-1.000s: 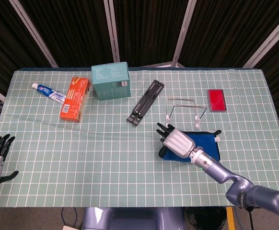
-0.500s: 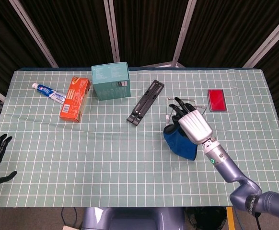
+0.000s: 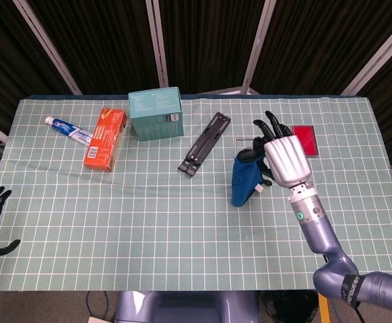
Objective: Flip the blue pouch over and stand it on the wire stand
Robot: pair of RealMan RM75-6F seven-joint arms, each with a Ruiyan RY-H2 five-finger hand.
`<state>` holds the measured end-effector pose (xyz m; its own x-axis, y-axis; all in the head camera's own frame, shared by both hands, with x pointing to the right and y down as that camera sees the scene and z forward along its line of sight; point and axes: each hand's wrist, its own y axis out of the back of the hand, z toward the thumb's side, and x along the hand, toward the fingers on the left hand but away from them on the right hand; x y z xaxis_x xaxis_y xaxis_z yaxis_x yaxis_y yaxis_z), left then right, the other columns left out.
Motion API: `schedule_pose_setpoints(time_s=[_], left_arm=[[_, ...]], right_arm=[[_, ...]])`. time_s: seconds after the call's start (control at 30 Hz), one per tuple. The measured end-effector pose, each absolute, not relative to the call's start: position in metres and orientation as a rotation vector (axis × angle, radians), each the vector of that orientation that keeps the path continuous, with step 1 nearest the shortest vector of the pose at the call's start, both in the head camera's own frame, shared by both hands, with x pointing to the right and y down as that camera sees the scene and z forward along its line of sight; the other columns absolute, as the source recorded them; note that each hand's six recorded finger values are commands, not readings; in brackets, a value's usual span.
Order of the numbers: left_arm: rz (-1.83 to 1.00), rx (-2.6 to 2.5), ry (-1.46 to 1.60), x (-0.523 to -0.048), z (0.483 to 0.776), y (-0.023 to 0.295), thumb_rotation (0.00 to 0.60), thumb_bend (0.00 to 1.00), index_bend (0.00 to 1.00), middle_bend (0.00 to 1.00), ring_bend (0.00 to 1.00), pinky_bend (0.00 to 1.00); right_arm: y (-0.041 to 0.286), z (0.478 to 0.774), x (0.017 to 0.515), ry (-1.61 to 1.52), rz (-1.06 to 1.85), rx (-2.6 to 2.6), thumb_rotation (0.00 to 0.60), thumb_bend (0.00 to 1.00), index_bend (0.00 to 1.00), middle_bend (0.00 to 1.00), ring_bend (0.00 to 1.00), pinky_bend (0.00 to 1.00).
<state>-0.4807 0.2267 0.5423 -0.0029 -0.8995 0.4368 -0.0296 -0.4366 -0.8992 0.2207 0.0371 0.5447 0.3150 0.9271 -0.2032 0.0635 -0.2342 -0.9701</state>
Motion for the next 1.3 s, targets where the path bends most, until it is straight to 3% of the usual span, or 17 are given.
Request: schedule_pose_setpoints(time_s=[0.33,0.93,1.3], left_arm=[[-1.518,-1.555,0.997,-0.481,0.539,0.227,0.6,0.0,0.0,0.0,0.0,0.0],[-1.554,-1.548,1.0,-0.487,0.545,0.224,0.6,0.0,0.0,0.0,0.0,0.0],[-1.529,-1.566,1.0,-0.483,0.542,0.224,0.6,0.0,0.0,0.0,0.0,0.0]], right_arm=[[0.031,0.539,0.224,-0.979,1.16,-1.531,0.6,0.54,0.76,0.16,0.0,0.28],[0.011,0.563,0.224,-1.051,1.335,-1.474,0.6,0.55,0.76,0.16,0.0,0.28],[0.024,0.541,0.229,-1.073,1.32,-1.458,0.6,0.56,0.76,0.16,0.0,0.28]])
